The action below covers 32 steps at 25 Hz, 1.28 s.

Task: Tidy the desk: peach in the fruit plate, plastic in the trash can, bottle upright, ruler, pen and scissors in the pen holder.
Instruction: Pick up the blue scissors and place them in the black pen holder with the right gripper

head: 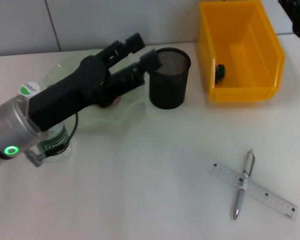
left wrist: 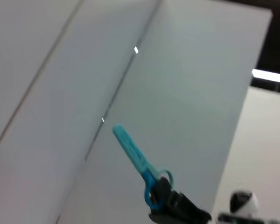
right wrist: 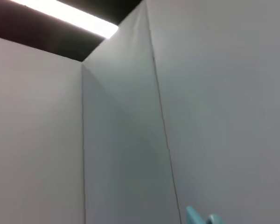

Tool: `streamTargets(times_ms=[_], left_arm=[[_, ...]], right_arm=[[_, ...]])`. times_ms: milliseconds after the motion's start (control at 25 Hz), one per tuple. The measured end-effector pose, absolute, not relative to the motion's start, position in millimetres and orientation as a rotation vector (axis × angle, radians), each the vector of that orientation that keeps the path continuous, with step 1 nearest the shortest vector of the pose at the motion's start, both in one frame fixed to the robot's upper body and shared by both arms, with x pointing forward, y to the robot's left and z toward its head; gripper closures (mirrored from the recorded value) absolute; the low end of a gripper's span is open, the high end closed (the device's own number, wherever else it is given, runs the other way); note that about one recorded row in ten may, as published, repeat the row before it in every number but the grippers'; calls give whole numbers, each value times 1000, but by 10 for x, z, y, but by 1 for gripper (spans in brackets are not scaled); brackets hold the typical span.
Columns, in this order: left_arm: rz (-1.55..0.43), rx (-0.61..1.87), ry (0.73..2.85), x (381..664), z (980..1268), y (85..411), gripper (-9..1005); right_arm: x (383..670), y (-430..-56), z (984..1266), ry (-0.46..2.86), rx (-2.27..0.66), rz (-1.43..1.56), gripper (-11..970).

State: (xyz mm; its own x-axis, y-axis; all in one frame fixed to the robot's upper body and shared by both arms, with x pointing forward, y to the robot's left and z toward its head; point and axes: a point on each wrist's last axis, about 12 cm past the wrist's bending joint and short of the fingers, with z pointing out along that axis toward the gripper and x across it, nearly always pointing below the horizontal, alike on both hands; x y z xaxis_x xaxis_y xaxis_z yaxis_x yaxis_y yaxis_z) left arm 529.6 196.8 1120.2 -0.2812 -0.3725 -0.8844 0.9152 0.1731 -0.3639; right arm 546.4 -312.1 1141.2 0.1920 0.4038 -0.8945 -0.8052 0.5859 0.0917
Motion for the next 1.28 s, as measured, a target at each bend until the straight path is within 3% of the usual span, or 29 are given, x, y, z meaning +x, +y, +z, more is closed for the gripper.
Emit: streamTargets(times_ms=[520,800,1280], left_arm=[[-1120,1043,1450,5282,11280,2384,185],[-981,1063,1479,5122,11311,2505,186],[-983,983,1526,4975,11075,2563,186]], right_arm=[[5696,-3237,11547,1436,-531,973,879],[5793,-3245,11796,1617,-632,971,879],[6045,-3083,12106,1882,-756,902,880]])
